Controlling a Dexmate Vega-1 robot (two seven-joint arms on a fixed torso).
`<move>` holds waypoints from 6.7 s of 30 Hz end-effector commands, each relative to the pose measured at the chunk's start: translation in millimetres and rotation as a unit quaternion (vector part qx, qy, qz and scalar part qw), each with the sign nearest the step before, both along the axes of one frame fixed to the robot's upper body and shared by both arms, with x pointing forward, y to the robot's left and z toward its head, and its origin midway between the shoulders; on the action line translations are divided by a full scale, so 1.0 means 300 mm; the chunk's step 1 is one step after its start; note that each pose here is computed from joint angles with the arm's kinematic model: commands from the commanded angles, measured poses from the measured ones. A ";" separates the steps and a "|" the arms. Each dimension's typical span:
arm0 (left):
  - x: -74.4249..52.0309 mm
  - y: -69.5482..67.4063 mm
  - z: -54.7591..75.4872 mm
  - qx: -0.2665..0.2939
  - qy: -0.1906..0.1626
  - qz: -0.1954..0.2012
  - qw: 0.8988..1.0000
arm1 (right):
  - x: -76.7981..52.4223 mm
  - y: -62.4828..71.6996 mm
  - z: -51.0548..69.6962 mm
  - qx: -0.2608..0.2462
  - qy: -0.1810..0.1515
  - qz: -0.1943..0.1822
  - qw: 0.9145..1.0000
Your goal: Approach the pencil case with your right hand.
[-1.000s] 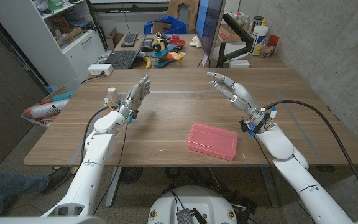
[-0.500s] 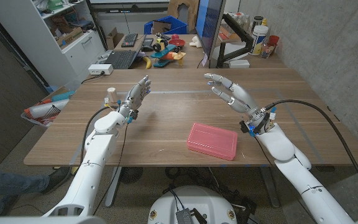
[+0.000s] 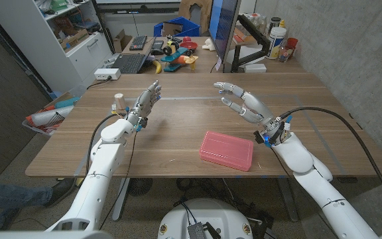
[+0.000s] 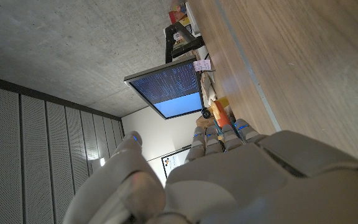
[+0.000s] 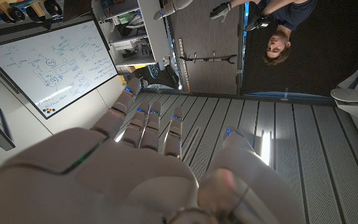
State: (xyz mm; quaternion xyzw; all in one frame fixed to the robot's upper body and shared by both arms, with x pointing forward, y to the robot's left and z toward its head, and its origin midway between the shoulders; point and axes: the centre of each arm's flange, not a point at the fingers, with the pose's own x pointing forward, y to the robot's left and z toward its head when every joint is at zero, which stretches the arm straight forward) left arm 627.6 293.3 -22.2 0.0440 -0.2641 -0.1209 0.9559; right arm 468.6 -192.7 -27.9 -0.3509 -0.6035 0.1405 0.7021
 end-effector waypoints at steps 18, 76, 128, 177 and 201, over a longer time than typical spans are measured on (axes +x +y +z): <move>0.003 -0.003 -0.007 -0.001 0.000 -0.001 1.000 | 0.014 0.043 -0.031 -0.030 -0.009 -0.020 0.999; 0.016 -0.010 -0.020 -0.001 0.006 -0.002 1.000 | 0.028 0.074 -0.096 -0.100 -0.008 -0.084 0.991; 0.011 -0.020 -0.031 0.004 0.008 -0.006 1.000 | 0.029 0.090 -0.155 -0.164 -0.022 -0.146 0.975; 0.006 -0.008 -0.033 0.002 0.008 0.001 1.000 | 0.068 0.100 -0.219 -0.216 -0.027 -0.191 0.957; 0.011 -0.022 -0.012 0.010 0.009 0.001 1.000 | 0.085 0.093 -0.239 -0.221 -0.014 -0.195 0.955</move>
